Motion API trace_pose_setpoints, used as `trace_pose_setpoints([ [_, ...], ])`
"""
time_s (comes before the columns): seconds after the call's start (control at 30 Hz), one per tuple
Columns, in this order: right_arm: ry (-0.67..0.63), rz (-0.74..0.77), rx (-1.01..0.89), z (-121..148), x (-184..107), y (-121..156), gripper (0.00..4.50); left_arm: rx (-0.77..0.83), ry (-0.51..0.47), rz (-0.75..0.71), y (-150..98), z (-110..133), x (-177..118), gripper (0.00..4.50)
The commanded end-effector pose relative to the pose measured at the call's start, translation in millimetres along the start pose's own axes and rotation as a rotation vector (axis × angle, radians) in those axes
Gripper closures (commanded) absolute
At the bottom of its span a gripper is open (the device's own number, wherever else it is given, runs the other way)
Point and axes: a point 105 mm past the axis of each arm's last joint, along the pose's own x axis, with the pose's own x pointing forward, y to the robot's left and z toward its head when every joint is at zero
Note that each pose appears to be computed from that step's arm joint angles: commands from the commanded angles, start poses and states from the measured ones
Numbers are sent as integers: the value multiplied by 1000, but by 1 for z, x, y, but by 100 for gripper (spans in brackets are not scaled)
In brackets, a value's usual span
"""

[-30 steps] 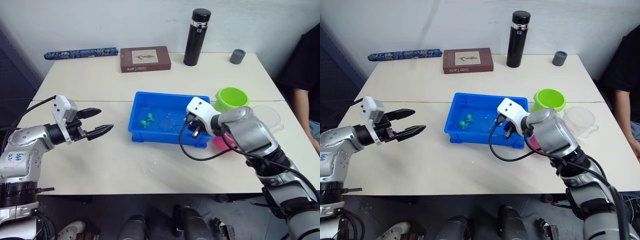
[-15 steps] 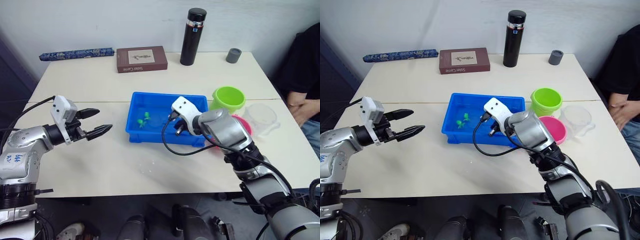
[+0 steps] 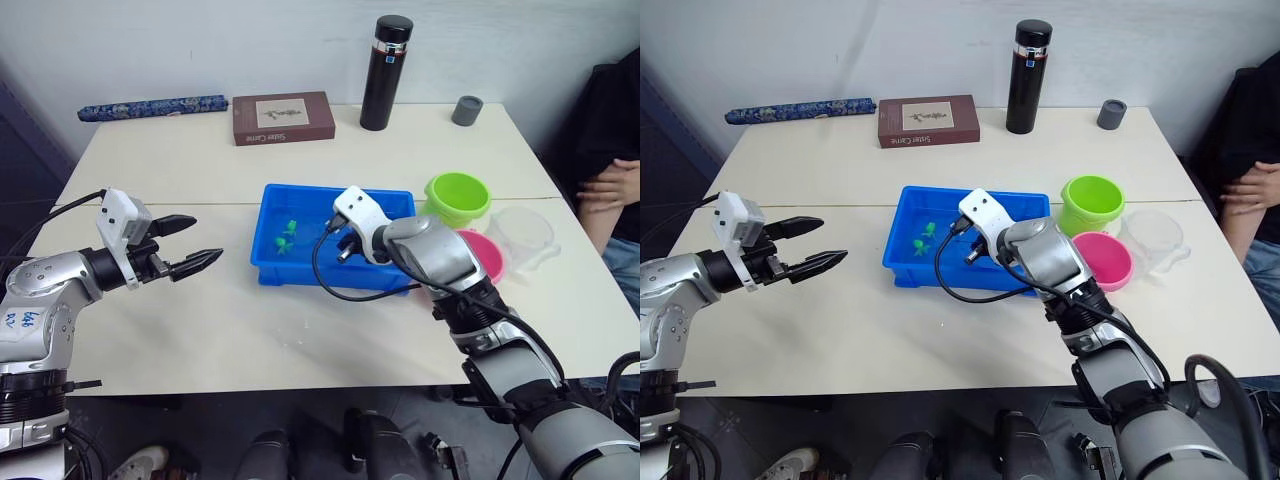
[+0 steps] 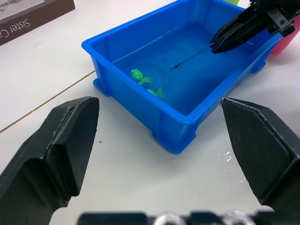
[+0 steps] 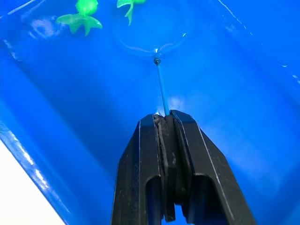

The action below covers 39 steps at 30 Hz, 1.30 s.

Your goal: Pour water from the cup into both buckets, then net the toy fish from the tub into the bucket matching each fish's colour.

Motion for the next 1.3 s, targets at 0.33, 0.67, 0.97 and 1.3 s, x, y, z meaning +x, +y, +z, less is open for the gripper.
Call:
trace_pose_setpoints([
  [0.33, -215, 14, 93, 40, -20, -10, 450, 48, -40, -3, 0, 17, -3, 2],
  [0.67, -240, 13, 99, 22, -56, -26, 450, 73, -70, -50, 0, 27, 8, 2],
  [0.97, -273, 14, 93, -6, -108, -36, 450, 80, -88, -158, -12, 29, 34, 2],
  [1.3, -273, -59, 101, -23, -139, -51, 450, 94, -123, -229, -18, 36, 60, 2],
])
